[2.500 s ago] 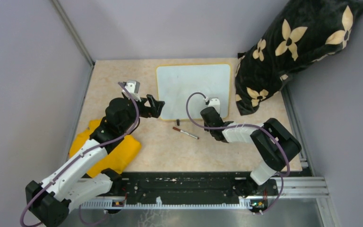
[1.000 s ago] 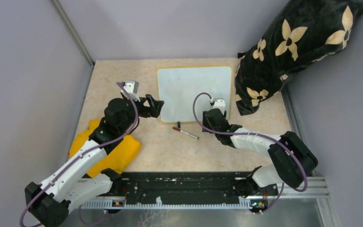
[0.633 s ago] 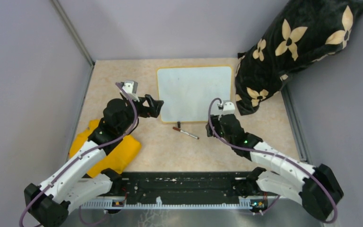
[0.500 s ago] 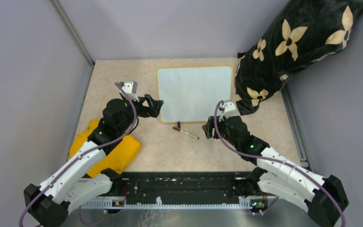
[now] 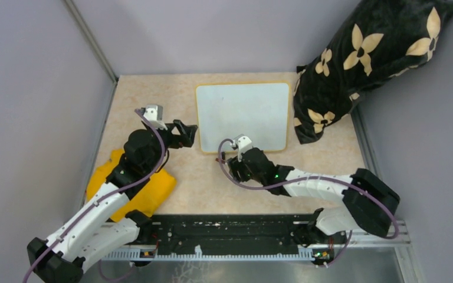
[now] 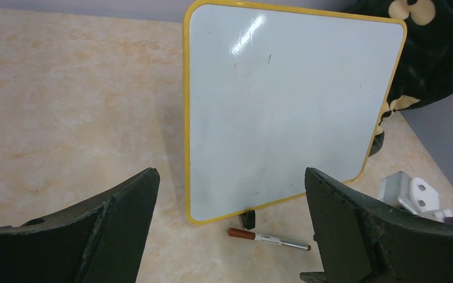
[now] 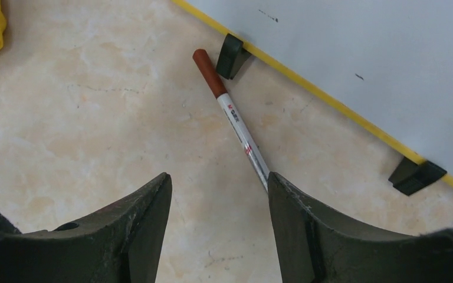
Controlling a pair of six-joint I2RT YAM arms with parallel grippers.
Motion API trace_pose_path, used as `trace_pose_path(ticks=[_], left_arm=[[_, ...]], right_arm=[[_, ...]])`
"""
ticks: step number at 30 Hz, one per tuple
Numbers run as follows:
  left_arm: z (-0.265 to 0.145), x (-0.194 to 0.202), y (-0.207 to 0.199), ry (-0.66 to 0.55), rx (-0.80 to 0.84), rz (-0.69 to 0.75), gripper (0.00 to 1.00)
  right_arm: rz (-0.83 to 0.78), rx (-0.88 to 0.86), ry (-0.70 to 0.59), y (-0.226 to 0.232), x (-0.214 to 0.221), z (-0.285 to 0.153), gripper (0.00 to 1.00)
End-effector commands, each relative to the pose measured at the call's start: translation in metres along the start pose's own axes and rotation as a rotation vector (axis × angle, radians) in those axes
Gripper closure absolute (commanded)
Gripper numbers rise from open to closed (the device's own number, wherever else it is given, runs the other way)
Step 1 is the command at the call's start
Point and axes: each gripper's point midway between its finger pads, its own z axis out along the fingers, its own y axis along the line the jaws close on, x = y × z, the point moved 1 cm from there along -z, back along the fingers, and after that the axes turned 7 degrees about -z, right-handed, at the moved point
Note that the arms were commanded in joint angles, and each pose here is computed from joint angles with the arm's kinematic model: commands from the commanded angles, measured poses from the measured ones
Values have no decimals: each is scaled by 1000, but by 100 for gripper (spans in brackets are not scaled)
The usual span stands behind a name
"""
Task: Write a sentence on the whiteboard
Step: Move the whiteboard stand to the center of the board, then open the whiteboard marker at the center of the board.
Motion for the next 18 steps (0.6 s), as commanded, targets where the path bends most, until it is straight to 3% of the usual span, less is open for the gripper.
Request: trace_pose_path(ticks=[1, 18], left_arm=[[0, -11, -2, -38, -8, -5, 1], [-1, -8, -14, -14, 65, 10, 1]], right_arm=[[-20, -2, -56, 6, -36, 22, 40], [59, -6, 102, -9, 3, 51, 43]])
